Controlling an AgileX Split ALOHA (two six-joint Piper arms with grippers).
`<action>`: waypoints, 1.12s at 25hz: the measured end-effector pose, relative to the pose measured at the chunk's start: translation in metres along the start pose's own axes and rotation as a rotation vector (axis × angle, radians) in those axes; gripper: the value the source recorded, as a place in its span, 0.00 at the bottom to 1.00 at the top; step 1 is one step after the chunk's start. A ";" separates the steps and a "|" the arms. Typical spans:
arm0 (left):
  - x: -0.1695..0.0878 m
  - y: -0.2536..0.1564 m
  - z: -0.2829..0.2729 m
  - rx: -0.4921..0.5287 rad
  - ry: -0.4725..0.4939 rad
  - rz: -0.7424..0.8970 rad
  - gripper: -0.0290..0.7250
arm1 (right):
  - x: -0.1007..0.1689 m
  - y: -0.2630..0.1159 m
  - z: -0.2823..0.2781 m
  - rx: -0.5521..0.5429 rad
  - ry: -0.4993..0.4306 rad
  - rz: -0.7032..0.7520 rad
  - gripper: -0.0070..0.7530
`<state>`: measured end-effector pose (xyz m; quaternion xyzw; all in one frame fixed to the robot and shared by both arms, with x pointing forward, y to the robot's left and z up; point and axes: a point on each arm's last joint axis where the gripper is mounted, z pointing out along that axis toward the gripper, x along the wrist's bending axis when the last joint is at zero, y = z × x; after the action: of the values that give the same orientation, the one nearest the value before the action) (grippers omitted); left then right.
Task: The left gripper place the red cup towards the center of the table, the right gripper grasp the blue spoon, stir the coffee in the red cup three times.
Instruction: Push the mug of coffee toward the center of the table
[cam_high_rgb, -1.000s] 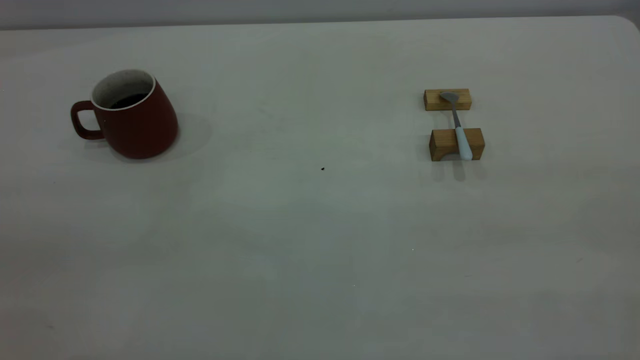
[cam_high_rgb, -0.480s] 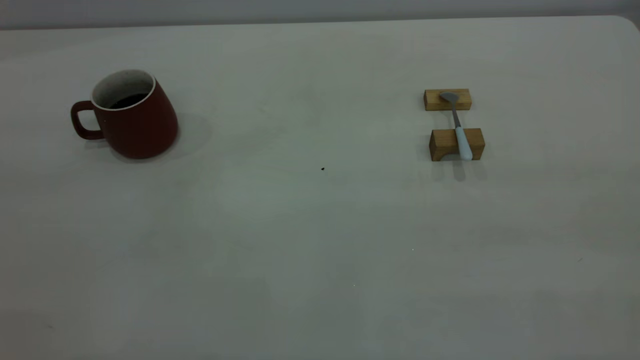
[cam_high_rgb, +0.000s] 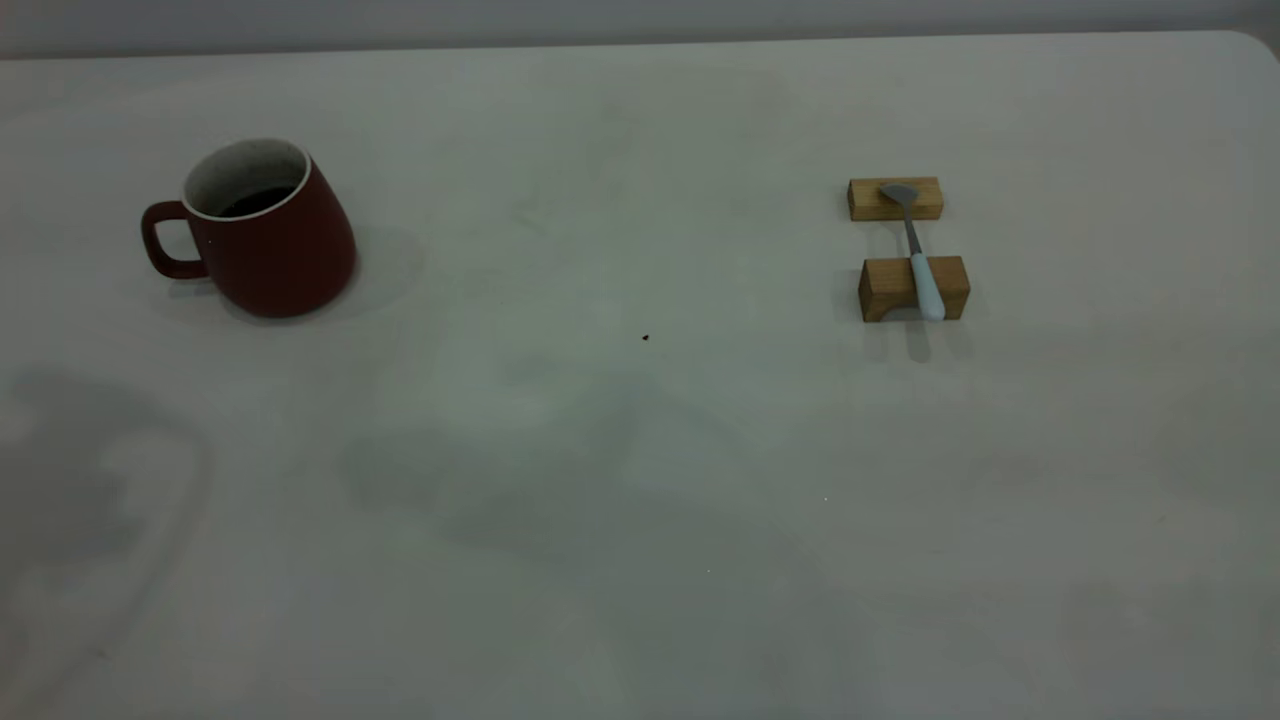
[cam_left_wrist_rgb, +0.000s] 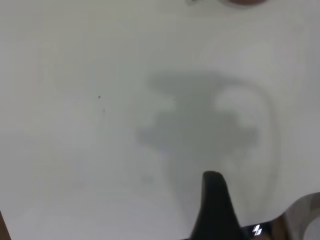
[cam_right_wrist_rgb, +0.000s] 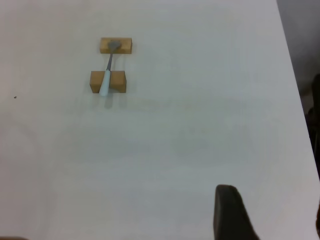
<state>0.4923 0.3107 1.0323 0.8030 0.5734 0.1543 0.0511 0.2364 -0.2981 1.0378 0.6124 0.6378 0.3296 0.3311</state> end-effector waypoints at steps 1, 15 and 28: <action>0.002 0.008 0.009 0.028 -0.011 0.028 0.83 | 0.000 0.000 0.000 0.000 0.000 0.000 0.59; 0.021 0.085 0.124 0.194 -0.097 0.532 0.83 | 0.000 0.000 0.000 0.000 0.000 0.000 0.59; 0.013 0.107 0.209 0.218 -0.121 0.771 0.83 | 0.000 0.000 0.000 0.000 0.000 0.000 0.59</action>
<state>0.6567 0.3063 0.8646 0.9675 0.2394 0.0530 -0.0621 0.2364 -0.2981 1.0378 0.6124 0.6378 0.3296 0.3311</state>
